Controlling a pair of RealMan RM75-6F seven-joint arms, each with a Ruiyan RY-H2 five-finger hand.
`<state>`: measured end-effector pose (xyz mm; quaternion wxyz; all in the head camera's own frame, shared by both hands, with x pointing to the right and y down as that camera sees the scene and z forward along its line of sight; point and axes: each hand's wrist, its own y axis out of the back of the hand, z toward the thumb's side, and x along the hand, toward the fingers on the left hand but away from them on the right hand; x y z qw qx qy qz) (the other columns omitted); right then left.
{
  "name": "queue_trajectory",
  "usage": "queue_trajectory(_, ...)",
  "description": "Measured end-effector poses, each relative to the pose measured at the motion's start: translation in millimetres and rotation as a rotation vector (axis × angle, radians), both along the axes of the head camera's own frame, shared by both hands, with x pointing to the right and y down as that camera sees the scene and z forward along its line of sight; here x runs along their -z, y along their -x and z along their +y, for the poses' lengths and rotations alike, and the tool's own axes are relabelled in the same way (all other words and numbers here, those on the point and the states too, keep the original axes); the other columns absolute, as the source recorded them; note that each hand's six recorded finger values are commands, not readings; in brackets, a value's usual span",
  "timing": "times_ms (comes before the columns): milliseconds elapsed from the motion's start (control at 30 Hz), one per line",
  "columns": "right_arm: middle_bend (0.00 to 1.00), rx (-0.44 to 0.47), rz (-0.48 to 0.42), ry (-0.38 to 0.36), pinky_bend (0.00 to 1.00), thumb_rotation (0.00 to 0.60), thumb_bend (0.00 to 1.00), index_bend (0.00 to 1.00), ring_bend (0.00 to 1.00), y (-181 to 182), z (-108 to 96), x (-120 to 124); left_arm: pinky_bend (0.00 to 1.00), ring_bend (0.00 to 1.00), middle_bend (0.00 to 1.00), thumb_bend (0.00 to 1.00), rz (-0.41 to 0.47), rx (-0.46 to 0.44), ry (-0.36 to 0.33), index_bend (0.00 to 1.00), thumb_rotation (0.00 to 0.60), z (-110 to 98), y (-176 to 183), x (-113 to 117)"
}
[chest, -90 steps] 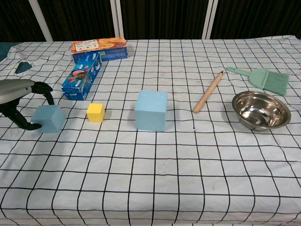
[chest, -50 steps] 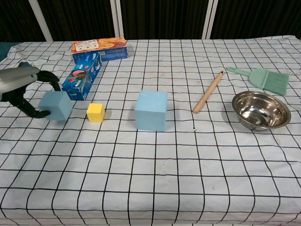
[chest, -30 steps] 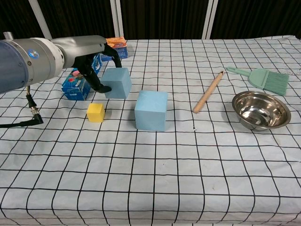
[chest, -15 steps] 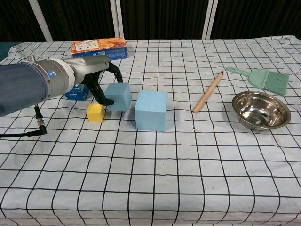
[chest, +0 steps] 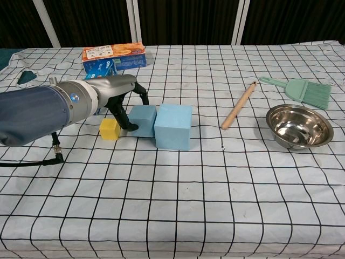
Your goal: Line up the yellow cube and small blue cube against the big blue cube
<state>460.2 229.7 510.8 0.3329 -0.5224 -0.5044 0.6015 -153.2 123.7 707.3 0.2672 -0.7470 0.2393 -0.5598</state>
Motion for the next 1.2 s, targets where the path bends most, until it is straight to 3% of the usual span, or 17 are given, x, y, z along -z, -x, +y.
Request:
queue_trajectory(900, 0.07, -0.005, -0.005, -0.01, 0.12, 0.6, 0.2, 0.1, 0.21, -2, 0, 3, 0.0, 0.0, 0.11, 0.37, -0.034, -0.032, -0.015, 0.41, 0.6, 9, -17, -13)
queue_trajectory(1200, 0.07, -0.006, -0.005, -0.011, 0.12, 0.6, 0.2, 0.1, 0.21, -2, 0, 3, 0.0, 0.0, 0.11, 0.31, -0.027, -0.038, -0.019, 0.34, 0.6, 11, -20, -13)
